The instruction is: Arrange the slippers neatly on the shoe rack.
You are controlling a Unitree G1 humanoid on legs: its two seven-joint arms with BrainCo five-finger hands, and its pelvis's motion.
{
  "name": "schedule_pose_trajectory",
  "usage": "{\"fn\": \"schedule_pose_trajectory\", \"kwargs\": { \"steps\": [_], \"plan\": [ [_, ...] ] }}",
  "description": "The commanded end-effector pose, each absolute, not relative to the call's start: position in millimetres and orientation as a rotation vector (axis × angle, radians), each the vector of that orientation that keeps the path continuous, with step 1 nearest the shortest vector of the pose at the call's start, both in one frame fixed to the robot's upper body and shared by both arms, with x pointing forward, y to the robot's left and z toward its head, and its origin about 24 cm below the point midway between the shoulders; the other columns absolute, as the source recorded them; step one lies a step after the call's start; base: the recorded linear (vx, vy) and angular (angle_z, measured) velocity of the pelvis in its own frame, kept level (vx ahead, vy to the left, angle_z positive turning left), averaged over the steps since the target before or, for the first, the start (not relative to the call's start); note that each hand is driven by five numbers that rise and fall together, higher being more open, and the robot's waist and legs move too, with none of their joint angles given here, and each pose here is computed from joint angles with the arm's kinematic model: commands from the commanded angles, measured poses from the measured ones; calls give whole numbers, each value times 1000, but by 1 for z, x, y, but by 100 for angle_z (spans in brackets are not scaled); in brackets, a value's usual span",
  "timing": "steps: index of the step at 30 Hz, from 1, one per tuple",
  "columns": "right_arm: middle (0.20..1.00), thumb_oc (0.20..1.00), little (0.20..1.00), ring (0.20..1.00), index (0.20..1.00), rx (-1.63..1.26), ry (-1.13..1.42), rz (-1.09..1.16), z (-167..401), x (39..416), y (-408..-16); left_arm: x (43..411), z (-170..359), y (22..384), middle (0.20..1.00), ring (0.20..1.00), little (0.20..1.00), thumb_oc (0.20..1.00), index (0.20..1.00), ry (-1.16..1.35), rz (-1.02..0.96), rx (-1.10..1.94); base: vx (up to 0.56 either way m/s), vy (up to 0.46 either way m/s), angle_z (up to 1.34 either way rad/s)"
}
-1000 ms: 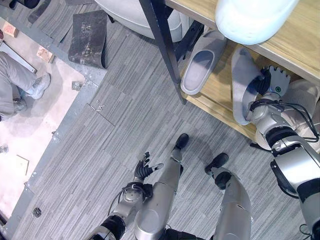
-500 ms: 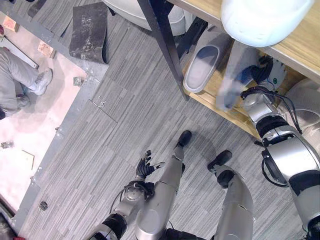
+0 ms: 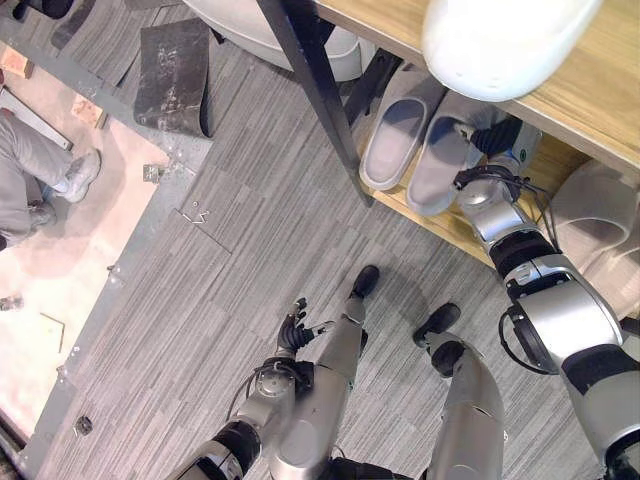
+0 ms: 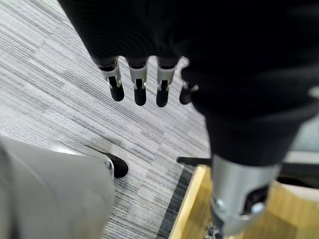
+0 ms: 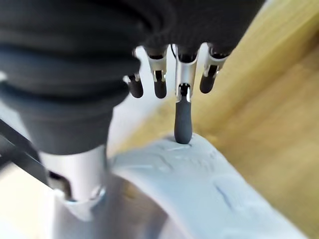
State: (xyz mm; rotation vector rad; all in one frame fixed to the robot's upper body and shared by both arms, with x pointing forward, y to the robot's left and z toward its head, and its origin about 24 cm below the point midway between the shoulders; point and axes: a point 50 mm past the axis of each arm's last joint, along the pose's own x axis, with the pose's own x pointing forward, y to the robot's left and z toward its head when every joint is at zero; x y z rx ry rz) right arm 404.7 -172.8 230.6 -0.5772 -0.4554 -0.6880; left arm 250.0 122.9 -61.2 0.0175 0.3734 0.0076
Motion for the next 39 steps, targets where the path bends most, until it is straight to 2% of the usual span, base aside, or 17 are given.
{"fn": "schedule_pose_trajectory", "kwargs": {
  "steps": [1, 9, 14, 16, 19, 20, 27, 39],
  "plan": [
    [1000, 1000, 1000, 1000, 1000, -483, -577, -724, 245, 396, -172, 246, -64, 120, 1000, 1000, 1000, 1000, 1000, 377, 12, 12, 2, 7, -6],
    [1000, 1000, 1000, 1000, 1000, -513, -509, -717, 219, 392, -185, 242, -67, 120, 1000, 1000, 1000, 1000, 1000, 387, -8, 27, -2, 1, -1],
    [1000, 1000, 1000, 1000, 1000, -407, -457, -678, 197, 388, -178, 241, -68, 119, 1000, 1000, 1000, 1000, 1000, 395, -2, 27, -1, -2, -7],
    [1000, 1000, 1000, 1000, 1000, -249, -368, -637, 171, 386, -169, 238, -71, 117, 1000, 1000, 1000, 1000, 1000, 410, -11, 32, 7, -1, -8],
    [1000, 1000, 1000, 1000, 1000, 387, -91, -553, 123, 389, -159, 240, -70, 115, 1000, 1000, 1000, 1000, 1000, 420, -47, 52, 6, -21, -4],
    [1000, 1000, 1000, 1000, 1000, 469, -28, -542, 112, 390, -159, 241, -71, 116, 1000, 1000, 1000, 1000, 1000, 425, -57, 68, 13, -43, -1],
    [1000, 1000, 1000, 1000, 1000, 659, -18, -411, 134, 407, -147, 240, -74, 125, 1000, 1000, 1000, 1000, 1000, 442, -81, 91, 16, -31, 0],
    [1000, 1000, 1000, 1000, 1000, 679, -159, -332, 184, 418, -158, 236, -79, 128, 1000, 1000, 1000, 1000, 1000, 465, -103, 109, 3, -3, 1]
  ]
}}
